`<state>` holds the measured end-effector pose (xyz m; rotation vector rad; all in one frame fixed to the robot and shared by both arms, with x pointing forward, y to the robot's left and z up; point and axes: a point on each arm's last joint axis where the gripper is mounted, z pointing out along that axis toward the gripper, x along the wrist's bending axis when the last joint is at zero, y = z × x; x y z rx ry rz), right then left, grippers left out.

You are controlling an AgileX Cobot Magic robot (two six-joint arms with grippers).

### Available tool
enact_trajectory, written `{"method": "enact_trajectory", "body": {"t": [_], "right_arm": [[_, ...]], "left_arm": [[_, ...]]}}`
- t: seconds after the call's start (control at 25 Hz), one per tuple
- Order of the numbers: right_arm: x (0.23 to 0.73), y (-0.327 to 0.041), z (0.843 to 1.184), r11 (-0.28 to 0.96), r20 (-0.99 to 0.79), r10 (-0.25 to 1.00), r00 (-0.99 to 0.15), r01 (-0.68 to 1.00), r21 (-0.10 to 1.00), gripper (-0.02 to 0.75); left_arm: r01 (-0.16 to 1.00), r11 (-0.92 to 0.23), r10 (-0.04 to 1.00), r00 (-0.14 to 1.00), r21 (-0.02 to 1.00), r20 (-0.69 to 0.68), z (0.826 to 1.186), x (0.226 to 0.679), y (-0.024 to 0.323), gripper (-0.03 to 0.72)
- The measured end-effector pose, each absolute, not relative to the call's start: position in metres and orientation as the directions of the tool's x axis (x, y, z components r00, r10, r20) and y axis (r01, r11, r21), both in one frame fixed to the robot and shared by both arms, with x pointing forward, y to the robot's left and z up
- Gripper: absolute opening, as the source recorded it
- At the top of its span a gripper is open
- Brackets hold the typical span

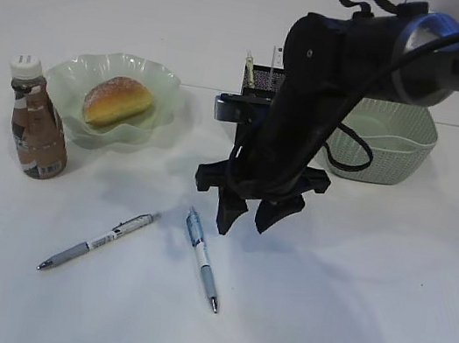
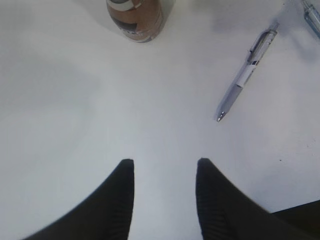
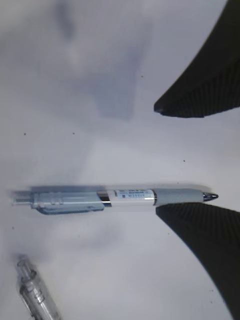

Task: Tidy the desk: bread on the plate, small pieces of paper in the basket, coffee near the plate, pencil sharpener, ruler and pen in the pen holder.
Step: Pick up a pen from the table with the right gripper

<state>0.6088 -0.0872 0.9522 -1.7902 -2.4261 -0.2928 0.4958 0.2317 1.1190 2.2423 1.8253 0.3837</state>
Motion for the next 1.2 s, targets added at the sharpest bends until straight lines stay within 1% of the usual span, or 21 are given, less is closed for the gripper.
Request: {"method": "enact_trajectory", "body": {"t": [0.12, 0.2, 0.28, 0.36, 0.48, 0.84, 1.04, 1.2], "right_arm": [[0.611, -0.084, 0.946, 0.308, 0.166, 0.933, -0.319, 0.947, 0.088, 0.440], [0.612, -0.076, 0.947, 0.341, 0.136, 0.925, -0.354, 0.934, 0.110, 0.440], [0.612, -0.075, 0.948, 0.346, 0.133, 0.924, -0.359, 0.932, 0.112, 0.440], [0.614, -0.061, 0.948, 0.363, 0.132, 0.916, -0.380, 0.922, 0.133, 0.440], [0.614, -0.053, 0.939, 0.369, 0.130, 0.915, -0.382, 0.923, 0.110, 0.440], [0.612, -0.047, 0.912, 0.380, 0.116, 0.917, -0.383, 0.924, 0.043, 0.440], [0.610, -0.042, 0.902, 0.390, 0.113, 0.914, -0.390, 0.921, 0.025, 0.440], [0.611, -0.042, 0.902, 0.389, 0.109, 0.914, -0.390, 0.921, 0.026, 0.440]], "left_arm": [[0.921, -0.201, 0.979, 0.192, 0.334, 0.060, 1.119, 0.496, 0.232, 0.286], [0.921, -0.201, 0.979, 0.192, 0.334, 0.060, 1.119, 0.496, 0.232, 0.286], [0.921, -0.201, 0.979, 0.192, 0.334, 0.060, 1.119, 0.496, 0.232, 0.285], [0.921, -0.201, 0.979, 0.192, 0.334, 0.060, 1.119, 0.496, 0.232, 0.286], [0.921, -0.201, 0.979, 0.192, 0.334, 0.060, 1.119, 0.496, 0.232, 0.285], [0.921, -0.201, 0.979, 0.192, 0.334, 0.060, 1.119, 0.496, 0.232, 0.286], [0.920, -0.203, 0.979, 0.192, 0.335, 0.066, 1.119, 0.496, 0.232, 0.285], [0.920, -0.204, 0.979, 0.192, 0.335, 0.068, 1.119, 0.496, 0.232, 0.286]]}}
